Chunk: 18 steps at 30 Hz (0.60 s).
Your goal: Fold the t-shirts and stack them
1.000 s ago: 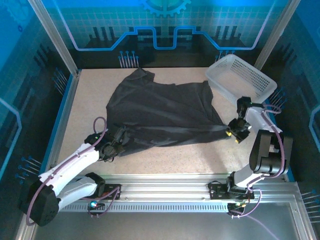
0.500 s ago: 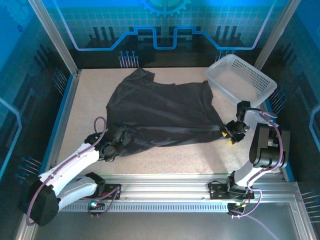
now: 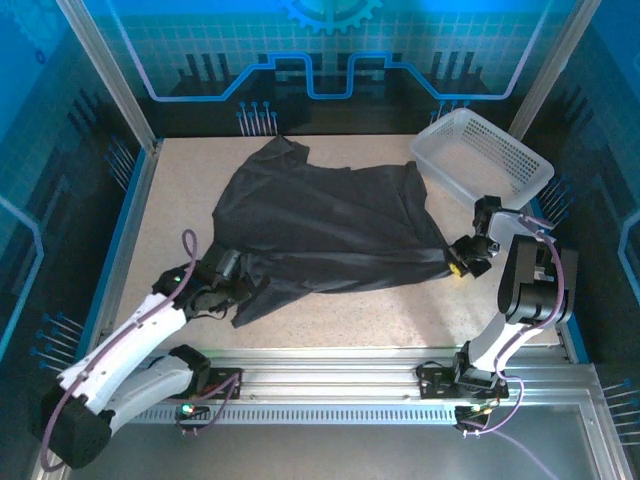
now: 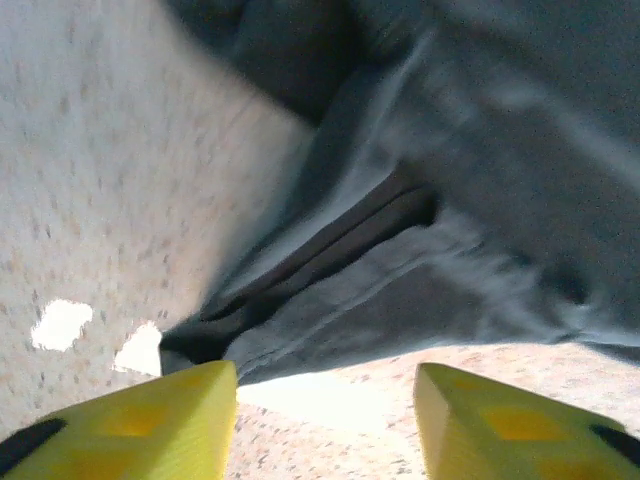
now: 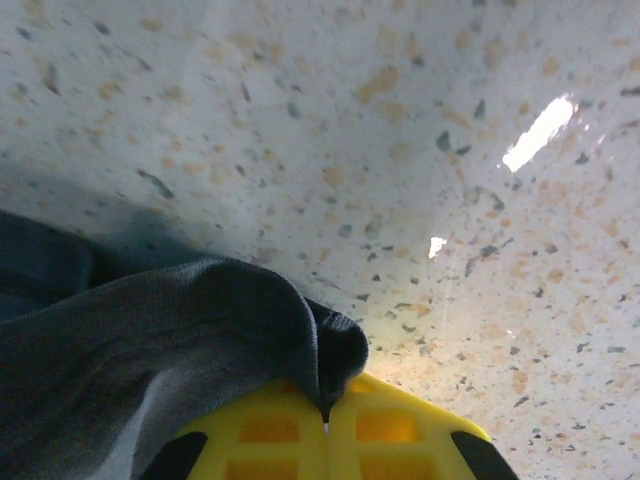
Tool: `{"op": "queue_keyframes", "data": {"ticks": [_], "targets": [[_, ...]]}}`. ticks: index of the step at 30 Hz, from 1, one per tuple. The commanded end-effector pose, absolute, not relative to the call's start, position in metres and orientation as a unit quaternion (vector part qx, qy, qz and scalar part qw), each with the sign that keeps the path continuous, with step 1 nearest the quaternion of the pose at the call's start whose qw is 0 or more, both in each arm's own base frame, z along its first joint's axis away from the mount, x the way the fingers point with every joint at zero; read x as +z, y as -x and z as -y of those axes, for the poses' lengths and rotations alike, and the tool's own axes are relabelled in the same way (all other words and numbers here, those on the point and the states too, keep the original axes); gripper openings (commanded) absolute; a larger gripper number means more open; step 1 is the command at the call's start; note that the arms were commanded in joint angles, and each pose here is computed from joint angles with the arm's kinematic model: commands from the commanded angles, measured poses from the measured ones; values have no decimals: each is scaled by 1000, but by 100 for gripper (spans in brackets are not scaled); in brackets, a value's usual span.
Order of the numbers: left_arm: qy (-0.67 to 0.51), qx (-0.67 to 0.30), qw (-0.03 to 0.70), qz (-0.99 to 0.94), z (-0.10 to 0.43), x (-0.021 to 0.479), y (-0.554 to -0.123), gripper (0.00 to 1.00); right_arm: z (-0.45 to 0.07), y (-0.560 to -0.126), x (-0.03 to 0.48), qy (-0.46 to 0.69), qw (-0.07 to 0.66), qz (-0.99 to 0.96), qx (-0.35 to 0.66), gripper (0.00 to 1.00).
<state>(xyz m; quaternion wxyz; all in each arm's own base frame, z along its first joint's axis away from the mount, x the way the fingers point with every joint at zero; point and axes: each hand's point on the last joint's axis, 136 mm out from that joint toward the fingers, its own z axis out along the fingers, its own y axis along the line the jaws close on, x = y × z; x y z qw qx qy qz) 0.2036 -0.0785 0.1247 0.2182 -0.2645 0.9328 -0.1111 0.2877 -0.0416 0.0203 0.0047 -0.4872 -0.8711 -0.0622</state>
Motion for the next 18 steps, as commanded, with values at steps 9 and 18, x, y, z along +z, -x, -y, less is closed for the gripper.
{"op": "queue_keyframes", "data": {"ticks": [9, 18], "targets": [[422, -159, 193, -872, 30, 124, -269, 52, 63, -303, 30, 481, -14, 877, -25, 0], [491, -220, 132, -832, 52, 88, -304, 58, 58, -303, 31, 461, -16, 887, -20, 0]]}}
